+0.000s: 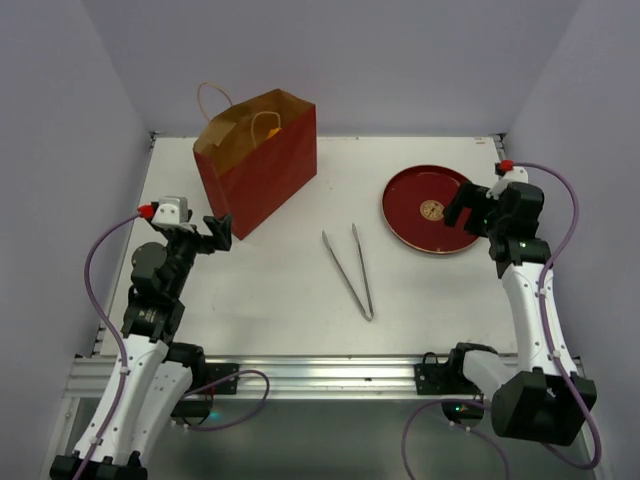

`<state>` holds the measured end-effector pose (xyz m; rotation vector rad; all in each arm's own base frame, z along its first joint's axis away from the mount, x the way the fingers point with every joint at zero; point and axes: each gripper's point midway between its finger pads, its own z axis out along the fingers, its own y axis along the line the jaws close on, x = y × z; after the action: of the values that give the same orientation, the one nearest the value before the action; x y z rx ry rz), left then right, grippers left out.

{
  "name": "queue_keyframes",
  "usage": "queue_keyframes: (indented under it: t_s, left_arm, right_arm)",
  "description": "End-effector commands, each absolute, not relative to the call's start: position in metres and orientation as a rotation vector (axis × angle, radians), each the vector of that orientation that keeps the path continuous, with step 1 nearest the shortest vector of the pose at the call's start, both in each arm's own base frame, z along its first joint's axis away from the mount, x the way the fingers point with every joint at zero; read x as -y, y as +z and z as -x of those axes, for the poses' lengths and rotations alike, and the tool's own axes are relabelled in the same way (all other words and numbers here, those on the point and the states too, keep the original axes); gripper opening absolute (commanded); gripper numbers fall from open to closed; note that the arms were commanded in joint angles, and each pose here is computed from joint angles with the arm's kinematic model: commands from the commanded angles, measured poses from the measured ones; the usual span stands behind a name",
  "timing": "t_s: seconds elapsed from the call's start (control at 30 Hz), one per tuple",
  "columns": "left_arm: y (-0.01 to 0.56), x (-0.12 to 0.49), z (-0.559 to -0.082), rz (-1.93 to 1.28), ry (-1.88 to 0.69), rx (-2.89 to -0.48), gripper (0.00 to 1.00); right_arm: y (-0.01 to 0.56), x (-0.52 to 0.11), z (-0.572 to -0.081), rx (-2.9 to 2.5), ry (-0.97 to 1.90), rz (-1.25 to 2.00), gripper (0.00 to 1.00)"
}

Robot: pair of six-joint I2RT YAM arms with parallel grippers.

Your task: Take the fake bread out of the paper bag

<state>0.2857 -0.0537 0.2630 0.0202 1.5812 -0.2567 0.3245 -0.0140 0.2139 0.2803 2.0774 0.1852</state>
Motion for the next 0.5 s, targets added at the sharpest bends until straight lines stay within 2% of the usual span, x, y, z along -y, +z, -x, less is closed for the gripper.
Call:
queue_keyframes:
  t_s: [0.0, 0.17, 0.3, 0.47]
  left_arm:
    - [0.293, 0.057, -0.287, -0.022, -0.290, -1.509, 1.00]
    - [0.291, 0.059, -0.289, -0.027, -0.299, -1.523, 1.00]
    - [0.290, 0.060, -0.289, -0.032, -0.302, -1.526, 1.00]
    - [0.286, 0.062, -0.291, -0.038, -0.310, -1.540, 1.00]
  right_arm:
    - [0.228, -0.001, -0.330, -2.077, 0.251, -0.131, 0.99]
    - [0.218, -0.026, -0.317, -2.116, 0.321, 0.270, 0.99]
    - [0.212, -0.070, -0.292, -2.049, 0.583, 0.555, 0.99]
    - [0.216, -0.101, -0.276, -1.995, 0.598, 0.825, 0.99]
